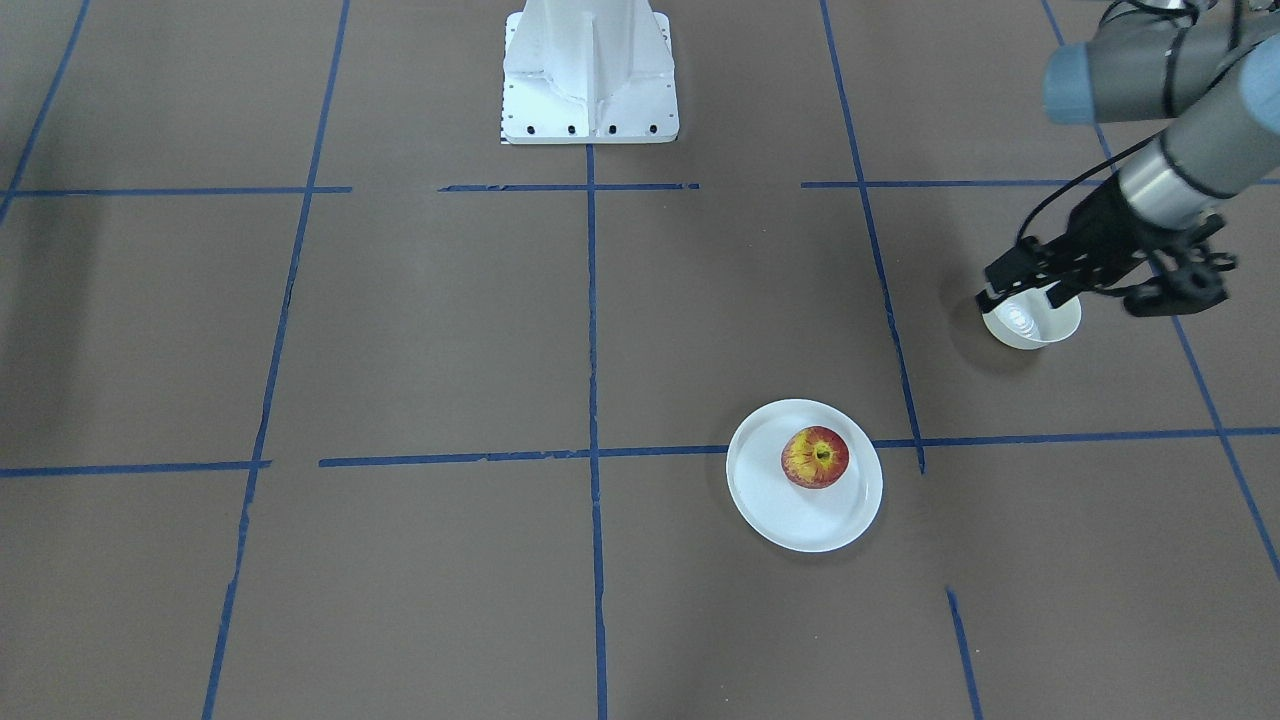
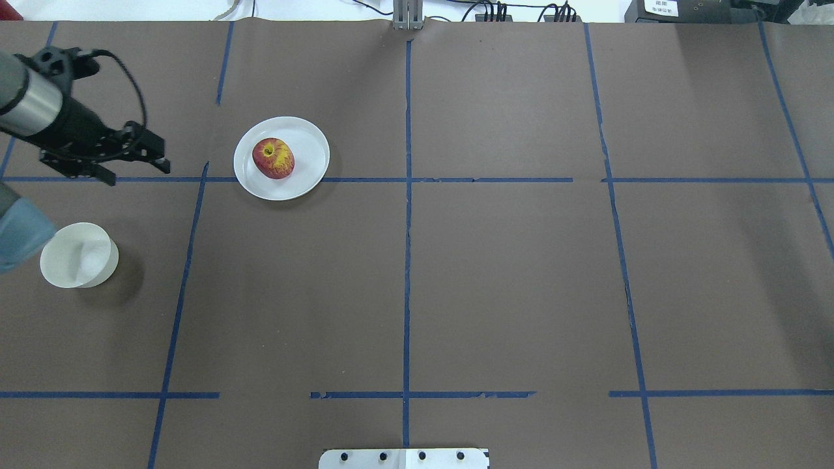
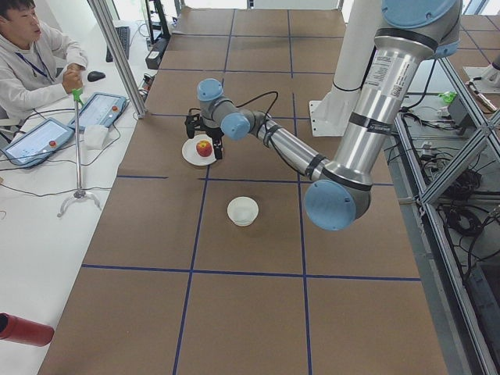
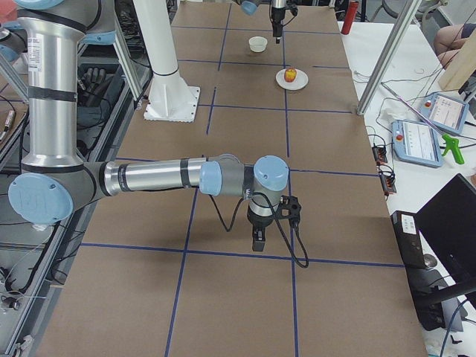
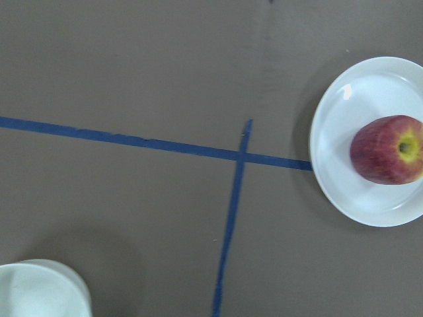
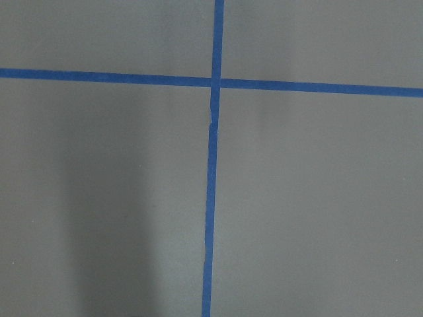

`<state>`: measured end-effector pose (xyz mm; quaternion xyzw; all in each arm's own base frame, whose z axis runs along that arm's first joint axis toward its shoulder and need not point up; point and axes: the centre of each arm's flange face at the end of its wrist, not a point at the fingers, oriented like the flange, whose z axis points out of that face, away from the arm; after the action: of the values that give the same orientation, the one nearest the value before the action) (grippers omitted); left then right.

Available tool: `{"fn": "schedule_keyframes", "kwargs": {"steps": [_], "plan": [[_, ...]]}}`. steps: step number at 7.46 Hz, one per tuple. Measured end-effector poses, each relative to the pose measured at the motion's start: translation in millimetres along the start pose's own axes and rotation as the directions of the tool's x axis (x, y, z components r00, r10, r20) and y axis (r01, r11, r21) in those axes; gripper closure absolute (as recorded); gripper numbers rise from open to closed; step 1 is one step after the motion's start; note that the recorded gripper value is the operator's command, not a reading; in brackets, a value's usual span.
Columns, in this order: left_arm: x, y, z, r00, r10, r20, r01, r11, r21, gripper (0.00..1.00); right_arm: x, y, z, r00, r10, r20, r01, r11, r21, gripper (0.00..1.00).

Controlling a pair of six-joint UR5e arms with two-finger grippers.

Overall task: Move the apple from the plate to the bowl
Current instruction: 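Move the left gripper over the apple on the white plate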

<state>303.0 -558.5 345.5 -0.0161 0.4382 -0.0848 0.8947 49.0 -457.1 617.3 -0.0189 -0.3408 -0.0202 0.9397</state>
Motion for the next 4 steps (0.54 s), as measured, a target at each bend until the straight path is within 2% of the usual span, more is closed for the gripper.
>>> {"fn": "schedule_keyframes", "kwargs": {"steps": [1, 4], "plan": [[27, -18, 16, 1.000, -0.022, 0.022, 0.022, 1.000, 0.000, 0.01, 0, 0, 0, 1.000, 0.000, 0.000, 0.000, 1.000, 0.000, 0.00], [76, -65, 57, 0.990, -0.142, 0.008, 0.142, 0.990, 0.008, 0.01, 0, 0, 0, 1.000, -0.001, 0.001, 0.001, 1.000, 0.000, 0.00]]}}
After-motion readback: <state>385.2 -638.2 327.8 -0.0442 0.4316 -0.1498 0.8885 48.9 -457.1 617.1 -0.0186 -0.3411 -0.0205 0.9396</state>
